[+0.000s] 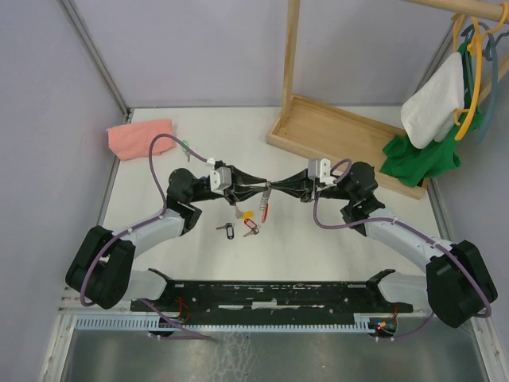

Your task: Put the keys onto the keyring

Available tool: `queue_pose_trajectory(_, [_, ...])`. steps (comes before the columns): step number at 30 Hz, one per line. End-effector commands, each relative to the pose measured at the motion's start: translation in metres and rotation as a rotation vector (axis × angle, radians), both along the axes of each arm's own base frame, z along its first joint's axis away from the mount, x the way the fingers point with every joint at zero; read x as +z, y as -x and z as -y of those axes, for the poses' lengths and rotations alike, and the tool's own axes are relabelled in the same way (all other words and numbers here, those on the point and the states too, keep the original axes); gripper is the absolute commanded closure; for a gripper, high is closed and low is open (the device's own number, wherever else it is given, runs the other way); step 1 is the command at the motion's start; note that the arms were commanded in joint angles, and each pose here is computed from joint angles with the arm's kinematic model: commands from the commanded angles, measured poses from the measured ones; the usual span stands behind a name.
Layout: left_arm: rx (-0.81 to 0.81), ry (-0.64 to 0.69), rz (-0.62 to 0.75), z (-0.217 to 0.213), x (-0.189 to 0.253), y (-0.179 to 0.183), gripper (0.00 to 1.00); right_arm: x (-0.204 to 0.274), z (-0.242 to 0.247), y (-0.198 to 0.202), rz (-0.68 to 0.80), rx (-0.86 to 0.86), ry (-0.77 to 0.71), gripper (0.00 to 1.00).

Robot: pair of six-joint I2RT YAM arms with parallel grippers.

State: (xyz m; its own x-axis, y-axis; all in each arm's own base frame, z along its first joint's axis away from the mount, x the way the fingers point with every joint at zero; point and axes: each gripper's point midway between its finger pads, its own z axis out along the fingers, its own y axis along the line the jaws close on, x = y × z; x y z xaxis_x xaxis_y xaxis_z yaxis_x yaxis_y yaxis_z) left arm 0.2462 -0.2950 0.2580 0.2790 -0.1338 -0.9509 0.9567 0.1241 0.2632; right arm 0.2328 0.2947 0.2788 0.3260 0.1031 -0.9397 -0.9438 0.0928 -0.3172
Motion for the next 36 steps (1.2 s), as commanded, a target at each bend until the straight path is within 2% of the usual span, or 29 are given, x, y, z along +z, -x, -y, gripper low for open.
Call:
queue_pose_trajectory(1, [-0.032, 0.034, 0.064, -0.001, 0.013, 0.008, 0.69, 0.013, -0.004, 0.008, 0.068, 0.038, -0.009, 0.99])
queue_pose_trajectory(14, [-0.070, 0.030, 0.069, 0.001, 0.011, 0.017, 0.74, 0.005, -0.007, 0.004, 0.061, 0.025, 0.005, 0.99])
queue_pose_trajectory(23, [-0.070, 0.017, 0.058, -0.002, 0.007, 0.022, 0.69, 0.006, -0.005, 0.002, 0.070, 0.008, 0.005, 0.99])
queue_pose_trajectory(29, [-0.072, 0.021, 0.061, -0.002, 0.009, 0.024, 0.69, 0.004, -0.006, 0.003, 0.065, 0.014, 0.014, 0.99])
queue_pose_trajectory(36, [-0.067, 0.022, 0.054, -0.001, 0.010, 0.023, 0.76, 0.003, -0.007, 0.002, 0.064, 0.016, 0.013, 0.99])
